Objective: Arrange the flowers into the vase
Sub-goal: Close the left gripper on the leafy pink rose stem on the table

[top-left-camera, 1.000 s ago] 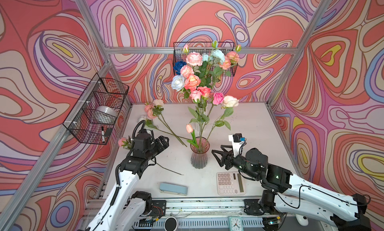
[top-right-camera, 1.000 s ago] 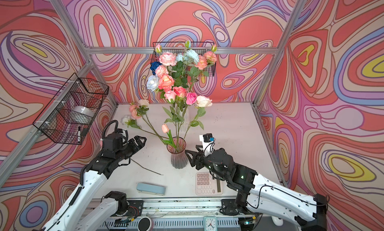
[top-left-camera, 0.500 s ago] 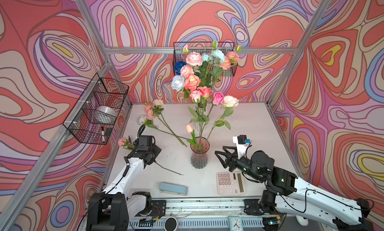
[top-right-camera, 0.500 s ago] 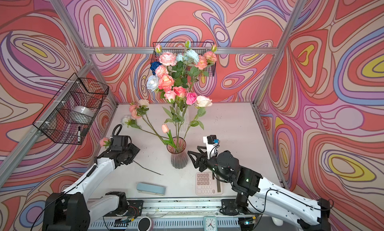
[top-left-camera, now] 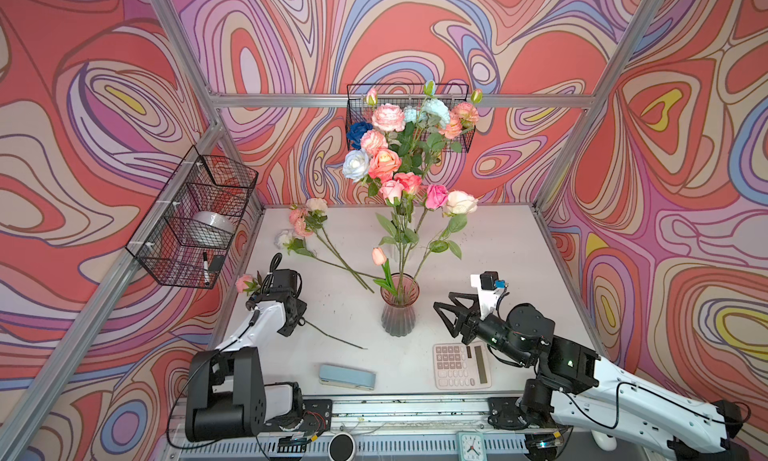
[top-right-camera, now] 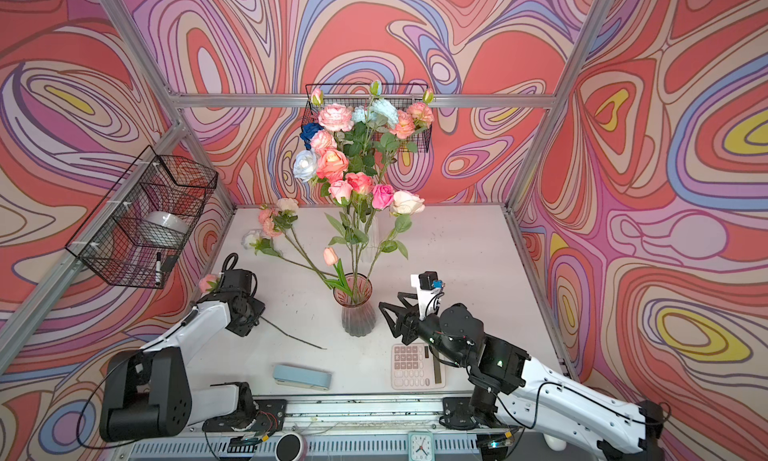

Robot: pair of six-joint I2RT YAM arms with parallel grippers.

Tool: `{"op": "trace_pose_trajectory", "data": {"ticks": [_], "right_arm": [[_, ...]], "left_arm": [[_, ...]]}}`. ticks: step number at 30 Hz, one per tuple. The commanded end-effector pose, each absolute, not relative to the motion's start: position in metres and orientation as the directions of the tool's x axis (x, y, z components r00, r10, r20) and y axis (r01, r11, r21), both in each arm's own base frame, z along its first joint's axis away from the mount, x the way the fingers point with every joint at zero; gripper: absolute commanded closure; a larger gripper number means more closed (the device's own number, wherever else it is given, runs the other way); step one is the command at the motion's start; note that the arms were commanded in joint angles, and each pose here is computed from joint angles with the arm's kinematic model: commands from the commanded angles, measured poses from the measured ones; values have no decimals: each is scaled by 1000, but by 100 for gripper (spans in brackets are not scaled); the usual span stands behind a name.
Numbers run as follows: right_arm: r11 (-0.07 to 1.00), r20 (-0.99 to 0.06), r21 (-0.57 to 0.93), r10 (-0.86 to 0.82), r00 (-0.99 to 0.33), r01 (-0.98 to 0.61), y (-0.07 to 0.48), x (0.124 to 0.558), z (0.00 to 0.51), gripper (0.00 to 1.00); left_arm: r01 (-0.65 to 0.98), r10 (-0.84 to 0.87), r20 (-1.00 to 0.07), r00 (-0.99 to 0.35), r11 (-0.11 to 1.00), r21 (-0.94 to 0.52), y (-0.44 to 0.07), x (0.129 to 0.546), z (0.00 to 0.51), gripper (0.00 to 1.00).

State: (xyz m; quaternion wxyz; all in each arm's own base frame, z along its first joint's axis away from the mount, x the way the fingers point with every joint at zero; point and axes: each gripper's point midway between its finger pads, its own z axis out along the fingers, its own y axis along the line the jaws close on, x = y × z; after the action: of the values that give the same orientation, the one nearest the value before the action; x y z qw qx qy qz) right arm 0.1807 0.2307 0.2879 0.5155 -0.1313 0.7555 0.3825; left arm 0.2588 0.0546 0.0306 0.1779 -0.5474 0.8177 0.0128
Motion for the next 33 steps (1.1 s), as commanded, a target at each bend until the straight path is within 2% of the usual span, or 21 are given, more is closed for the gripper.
{"op": "trace_pose_trajectory", "data": {"ticks": [1, 3, 4, 10, 13, 21, 28, 33], "right_arm": [[691, -886, 424, 182, -426, -586, 225, 180, 284, 34], [689, -886, 425, 184, -426, -586, 224, 180, 285, 34], [690, -885, 427, 187, -425, -584, 223, 180, 285, 34], [689, -889, 430, 210, -408, -583, 214, 177, 292, 35], [690, -890, 432, 219, -401, -581, 211, 177, 294, 35], [695, -893, 424, 212, -398, -581, 213, 178, 294, 35], [697, -893, 425, 217, -395, -578, 215, 180, 296, 35], [696, -893, 425, 216, -396, -578, 218, 182, 296, 36]], "left_arm": [[-919, -902, -284, -325, 372, -133, 60, 260, 26, 52], [-917, -904, -273, -329, 375, -135, 59, 266, 22, 54], [-916, -906, -257, -337, 379, -136, 57, 269, 18, 58], [-904, -906, -157, -393, 411, -115, 43, 274, -6, 90], [-895, -907, -132, -401, 418, -154, 36, 279, -14, 100], [-846, -894, -159, -419, 448, -289, 28, 301, 3, 100], [-752, -886, -231, -401, 463, -470, 21, 318, 66, 100], [-695, -877, -299, -376, 481, -535, 22, 309, 109, 100]]}}
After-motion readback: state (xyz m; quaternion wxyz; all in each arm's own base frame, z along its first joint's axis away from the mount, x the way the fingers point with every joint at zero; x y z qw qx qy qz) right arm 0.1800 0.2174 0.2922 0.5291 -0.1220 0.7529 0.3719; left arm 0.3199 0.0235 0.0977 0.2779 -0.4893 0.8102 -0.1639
